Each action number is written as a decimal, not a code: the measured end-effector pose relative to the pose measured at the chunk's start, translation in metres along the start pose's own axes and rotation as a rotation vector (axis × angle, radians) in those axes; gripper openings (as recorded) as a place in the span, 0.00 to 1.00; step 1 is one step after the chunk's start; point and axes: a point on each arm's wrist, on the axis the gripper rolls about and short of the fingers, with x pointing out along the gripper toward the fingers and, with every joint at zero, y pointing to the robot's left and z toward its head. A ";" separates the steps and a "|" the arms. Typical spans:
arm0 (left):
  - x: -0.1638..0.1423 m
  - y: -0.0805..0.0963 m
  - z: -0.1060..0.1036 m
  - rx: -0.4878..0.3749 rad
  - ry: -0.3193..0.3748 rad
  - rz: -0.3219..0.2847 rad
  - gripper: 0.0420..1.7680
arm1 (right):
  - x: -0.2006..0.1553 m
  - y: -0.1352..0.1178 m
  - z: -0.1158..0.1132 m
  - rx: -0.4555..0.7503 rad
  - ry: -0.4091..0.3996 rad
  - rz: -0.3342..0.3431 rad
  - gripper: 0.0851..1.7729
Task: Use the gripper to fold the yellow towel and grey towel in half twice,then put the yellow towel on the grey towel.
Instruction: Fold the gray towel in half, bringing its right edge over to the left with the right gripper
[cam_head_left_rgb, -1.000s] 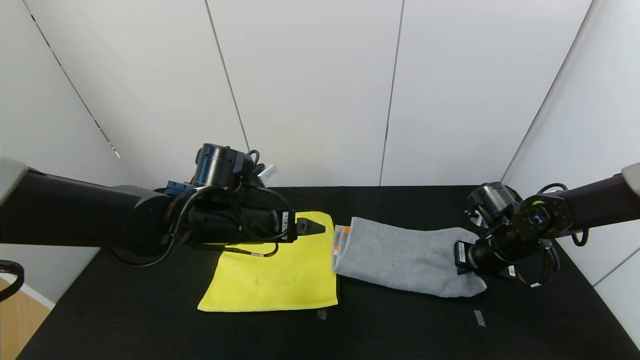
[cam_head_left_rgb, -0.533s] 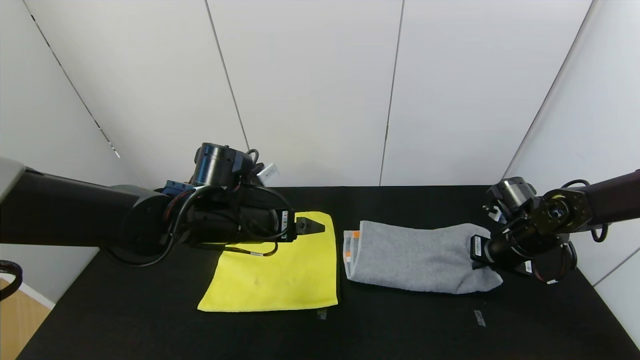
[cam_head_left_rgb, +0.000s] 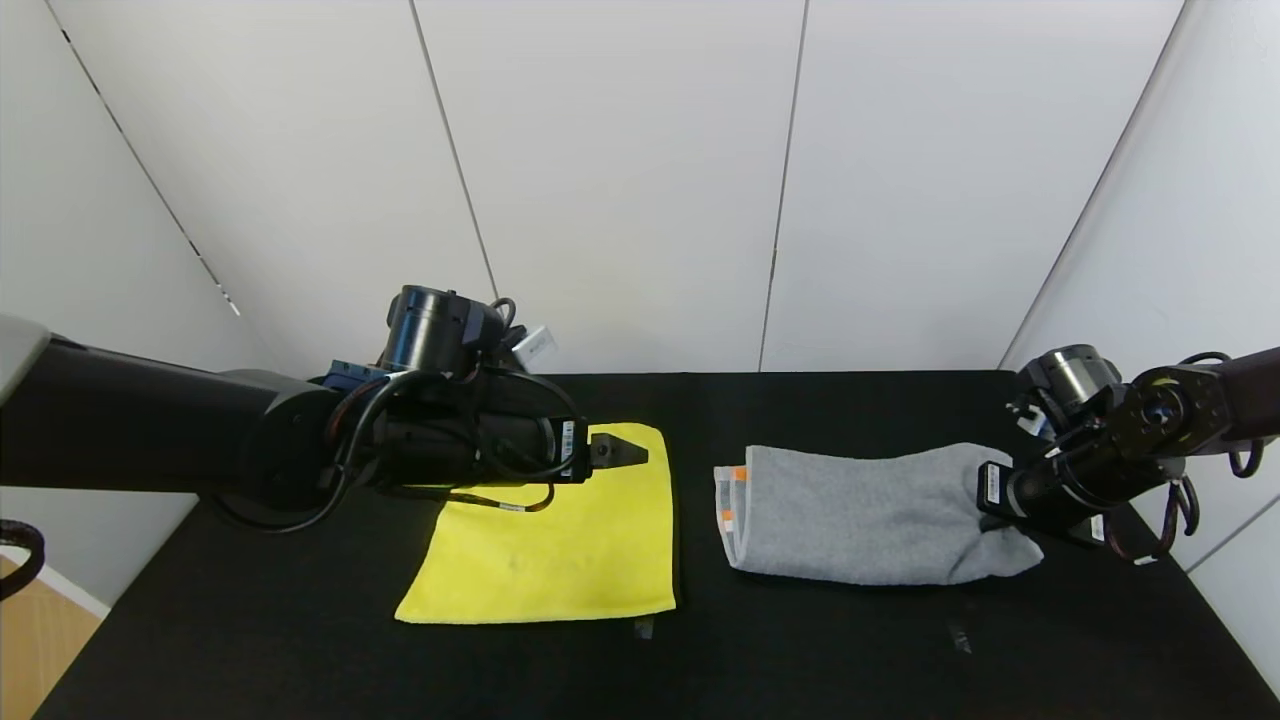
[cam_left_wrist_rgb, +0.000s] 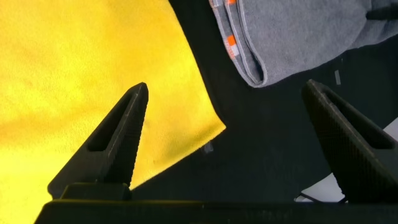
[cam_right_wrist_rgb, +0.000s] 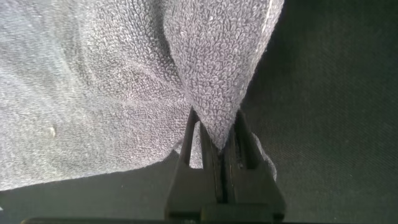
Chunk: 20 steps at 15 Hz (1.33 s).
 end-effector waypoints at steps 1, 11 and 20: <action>0.000 0.000 0.000 0.001 0.000 -0.001 0.97 | -0.002 0.001 0.000 -0.003 -0.003 0.003 0.03; 0.000 0.000 0.000 0.002 0.000 0.000 0.97 | -0.013 0.033 -0.008 -0.080 -0.025 0.057 0.03; -0.001 0.000 0.001 0.006 -0.004 0.001 0.97 | -0.039 0.111 -0.043 -0.277 -0.017 0.176 0.03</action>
